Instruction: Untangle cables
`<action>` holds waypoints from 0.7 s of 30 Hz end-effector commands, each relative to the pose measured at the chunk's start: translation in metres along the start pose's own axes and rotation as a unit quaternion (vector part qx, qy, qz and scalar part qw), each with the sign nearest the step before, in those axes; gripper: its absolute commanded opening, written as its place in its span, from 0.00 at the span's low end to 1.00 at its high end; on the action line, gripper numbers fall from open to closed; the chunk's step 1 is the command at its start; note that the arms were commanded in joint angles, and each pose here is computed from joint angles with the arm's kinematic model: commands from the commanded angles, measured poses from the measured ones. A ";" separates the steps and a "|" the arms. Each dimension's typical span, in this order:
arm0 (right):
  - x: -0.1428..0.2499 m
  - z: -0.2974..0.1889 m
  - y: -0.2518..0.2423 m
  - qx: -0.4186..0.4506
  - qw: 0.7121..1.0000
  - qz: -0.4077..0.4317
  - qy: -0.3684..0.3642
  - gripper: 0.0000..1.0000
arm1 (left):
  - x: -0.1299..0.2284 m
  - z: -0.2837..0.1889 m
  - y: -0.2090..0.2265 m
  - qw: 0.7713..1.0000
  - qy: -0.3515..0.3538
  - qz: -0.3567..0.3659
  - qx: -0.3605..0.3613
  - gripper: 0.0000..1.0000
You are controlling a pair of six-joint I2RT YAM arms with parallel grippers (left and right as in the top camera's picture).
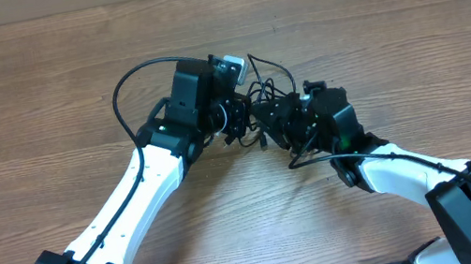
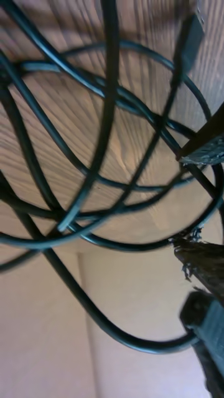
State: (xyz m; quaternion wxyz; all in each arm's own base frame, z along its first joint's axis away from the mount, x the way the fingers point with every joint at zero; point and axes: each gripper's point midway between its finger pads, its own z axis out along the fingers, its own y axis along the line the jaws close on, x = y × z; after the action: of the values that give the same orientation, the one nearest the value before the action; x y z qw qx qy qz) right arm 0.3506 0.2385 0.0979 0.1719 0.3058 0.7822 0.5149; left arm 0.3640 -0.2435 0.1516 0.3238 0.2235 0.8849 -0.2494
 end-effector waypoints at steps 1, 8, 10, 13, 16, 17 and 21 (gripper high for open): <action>-0.011 -0.001 0.006 -0.004 0.999 -0.005 -0.034 0.39 | 0.002 0.003 -0.005 1.000 0.003 -0.003 0.015 0.04; -0.009 0.000 0.006 -0.003 0.999 -0.007 -0.037 0.38 | -0.001 0.003 -0.011 0.999 -0.001 -0.001 0.032 0.04; -0.008 0.000 0.006 -0.002 0.999 -0.008 -0.038 0.36 | -0.003 0.002 -0.018 0.999 -0.005 0.001 0.053 0.04; -0.009 0.001 0.006 -0.001 0.999 -0.009 -0.044 0.35 | -0.006 0.001 -0.027 0.997 -0.010 0.005 0.079 0.04; -0.009 0.001 0.006 -0.001 0.999 -0.009 -0.045 0.35 | -0.006 0.000 -0.030 0.996 -0.009 0.006 0.087 0.04; -0.009 0.001 0.006 -0.001 0.999 -0.009 -0.045 0.35 | -0.005 0.001 -0.032 0.996 -0.008 0.007 0.088 0.04; -0.009 0.001 0.006 -0.002 0.999 -0.009 -0.045 0.34 | -0.003 0.002 -0.040 0.995 -0.005 0.013 0.095 0.04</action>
State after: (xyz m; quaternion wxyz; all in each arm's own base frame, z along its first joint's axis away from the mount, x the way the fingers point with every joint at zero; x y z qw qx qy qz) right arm 0.3570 0.2340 0.0956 0.2016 0.3222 0.7800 0.4971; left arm 0.3555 -0.2625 0.1644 0.3225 0.2486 0.8606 -0.3059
